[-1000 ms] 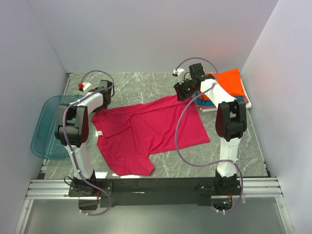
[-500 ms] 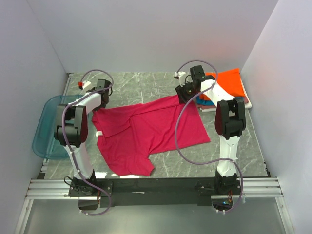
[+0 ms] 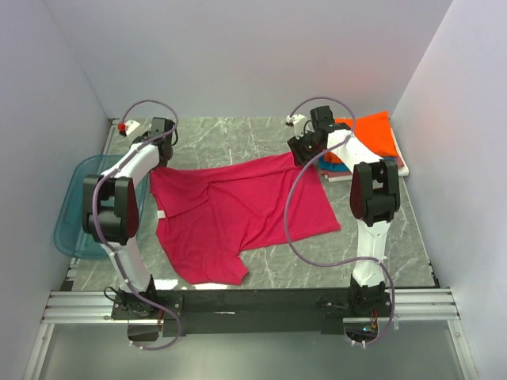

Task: Fold and stack the t-shirts
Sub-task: Fold the tshirt

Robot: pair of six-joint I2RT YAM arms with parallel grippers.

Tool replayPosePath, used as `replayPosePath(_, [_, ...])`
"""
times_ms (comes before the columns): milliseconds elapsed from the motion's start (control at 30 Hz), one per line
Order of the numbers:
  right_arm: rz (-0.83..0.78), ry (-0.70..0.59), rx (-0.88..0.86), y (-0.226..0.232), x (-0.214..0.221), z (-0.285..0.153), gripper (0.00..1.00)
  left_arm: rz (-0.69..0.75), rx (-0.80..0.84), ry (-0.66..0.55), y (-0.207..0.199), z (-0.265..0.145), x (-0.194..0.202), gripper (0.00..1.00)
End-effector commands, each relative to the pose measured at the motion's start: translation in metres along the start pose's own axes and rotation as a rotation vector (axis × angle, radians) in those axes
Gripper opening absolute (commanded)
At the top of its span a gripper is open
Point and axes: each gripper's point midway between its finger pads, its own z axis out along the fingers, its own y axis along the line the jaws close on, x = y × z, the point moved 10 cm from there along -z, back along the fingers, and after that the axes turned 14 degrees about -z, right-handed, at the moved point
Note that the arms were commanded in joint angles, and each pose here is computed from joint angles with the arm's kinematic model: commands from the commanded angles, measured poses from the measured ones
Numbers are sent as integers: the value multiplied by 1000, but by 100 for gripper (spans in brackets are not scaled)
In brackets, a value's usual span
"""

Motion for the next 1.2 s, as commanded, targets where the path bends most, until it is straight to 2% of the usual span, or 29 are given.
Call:
replayPosePath(0, [12, -31, 79, -7, -7, -14, 54, 35, -131, -5, 5, 17, 6, 1])
replayPosePath(167, [12, -28, 76, -6, -5, -14, 54, 64, -123, 23, -10, 26, 8, 5])
replayPosePath(267, [6, -29, 76, -6, -6, -14, 54, 74, -91, 28, -12, 24, 6, 18])
replayPosePath(367, [4, -26, 71, -7, -5, -13, 55, 59, -42, 13, -10, 15, -2, 42])
replayPosePath(400, [1, -31, 67, -7, -6, -13, 55, 44, -13, 0, -10, 6, -11, 53])
replayPosePath(500, [10, -31, 49, -7, -6, -10, 55, 30, 49, -30, -6, -9, -27, 67])
replayPosePath(667, [21, -36, 40, -6, -6, -6, 55, 33, 193, -57, -5, -40, -56, 69])
replayPosePath(900, [10, -47, 22, -7, -9, -8, 55, 18, 500, -112, 15, -109, -107, 75])
replayPosePath(967, [-51, -79, -55, 1, -11, -15, 55, 59, 580, -90, 27, -118, -104, 75])
replayPosePath(1000, [-82, -88, -93, 4, -10, -18, 55, 60, 699, -64, 36, -139, -109, 76])
replayPosePath(1067, [-173, -141, -182, 18, -8, -33, 55, 108, 808, -15, 53, -146, -96, 77])
replayPosePath(1100, [-207, -163, -212, 24, -8, -38, 55, 96, 886, -18, 66, -162, -99, 79])
replayPosePath(1167, [-291, -216, -260, 38, -3, -55, 56, 114, 939, 97, 85, -165, -79, 81])
